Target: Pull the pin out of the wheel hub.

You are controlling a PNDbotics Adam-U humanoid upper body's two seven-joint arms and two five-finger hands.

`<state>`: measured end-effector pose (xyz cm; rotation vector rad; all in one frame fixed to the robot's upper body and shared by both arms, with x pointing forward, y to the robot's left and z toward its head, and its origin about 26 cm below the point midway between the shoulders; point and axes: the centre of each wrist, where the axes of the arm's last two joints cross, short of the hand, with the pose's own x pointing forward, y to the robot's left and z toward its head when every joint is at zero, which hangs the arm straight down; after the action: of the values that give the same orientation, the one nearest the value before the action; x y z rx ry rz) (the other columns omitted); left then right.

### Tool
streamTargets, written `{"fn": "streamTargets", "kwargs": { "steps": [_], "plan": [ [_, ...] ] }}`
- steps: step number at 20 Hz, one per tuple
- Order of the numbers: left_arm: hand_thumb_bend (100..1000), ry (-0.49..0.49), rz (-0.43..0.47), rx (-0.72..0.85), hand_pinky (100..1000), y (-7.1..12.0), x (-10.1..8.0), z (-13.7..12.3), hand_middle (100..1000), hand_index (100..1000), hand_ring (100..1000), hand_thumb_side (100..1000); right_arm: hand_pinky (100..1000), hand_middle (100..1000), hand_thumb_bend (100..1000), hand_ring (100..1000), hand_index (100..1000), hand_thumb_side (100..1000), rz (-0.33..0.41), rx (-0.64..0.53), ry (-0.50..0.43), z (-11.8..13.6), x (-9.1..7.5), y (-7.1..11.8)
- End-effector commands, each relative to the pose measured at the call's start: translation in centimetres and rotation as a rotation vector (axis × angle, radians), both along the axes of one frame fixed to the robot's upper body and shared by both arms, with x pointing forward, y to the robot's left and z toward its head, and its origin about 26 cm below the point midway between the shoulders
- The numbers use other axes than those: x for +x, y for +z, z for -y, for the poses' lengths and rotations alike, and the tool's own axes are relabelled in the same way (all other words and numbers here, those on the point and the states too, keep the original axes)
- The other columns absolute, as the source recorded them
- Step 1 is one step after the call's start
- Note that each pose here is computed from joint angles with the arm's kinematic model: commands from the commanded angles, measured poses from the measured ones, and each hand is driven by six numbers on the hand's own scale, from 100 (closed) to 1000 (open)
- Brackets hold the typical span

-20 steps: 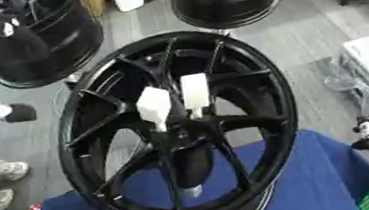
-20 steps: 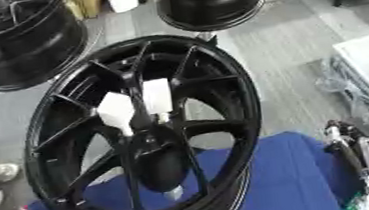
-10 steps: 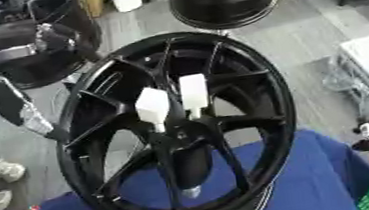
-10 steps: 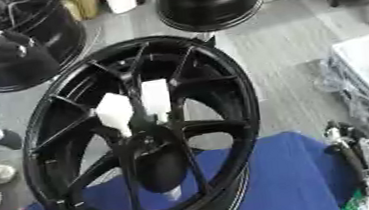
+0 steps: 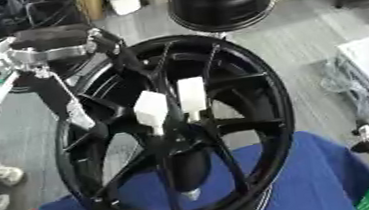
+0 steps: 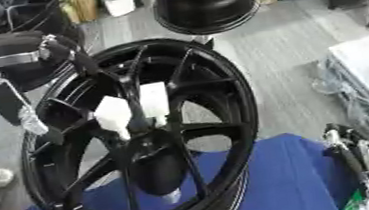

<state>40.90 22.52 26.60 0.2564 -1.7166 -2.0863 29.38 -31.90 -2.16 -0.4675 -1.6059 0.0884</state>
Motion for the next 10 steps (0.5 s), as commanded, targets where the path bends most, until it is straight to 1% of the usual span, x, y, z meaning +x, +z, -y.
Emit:
{"fn": "streamTargets", "kwargs": {
  "steps": [1,3,8,10],
  "plan": [
    [772,-0.099,0.031,0.123,752,1.2,0.2,0.4,696,841,660,391,603,617,100,489,776,795,0.019,-0.025,0.010,0.4,0.4,0.8],
    [743,-0.101,0.030,0.130,749,1.0,0.5,0.7,690,839,655,389,603,617,100,489,776,796,0.020,-0.026,0.013,0.4,0.4,0.8],
    [743,-0.107,0.020,0.141,746,0.3,1.1,1.4,684,834,648,378,603,617,100,489,776,796,0.023,-0.026,0.020,0.2,0.5,0.9],
    [730,-0.110,0.019,0.144,743,0.1,1.2,1.7,676,830,640,378,603,617,100,489,776,798,0.023,-0.025,0.023,0.2,0.5,0.9]
  ]
}}
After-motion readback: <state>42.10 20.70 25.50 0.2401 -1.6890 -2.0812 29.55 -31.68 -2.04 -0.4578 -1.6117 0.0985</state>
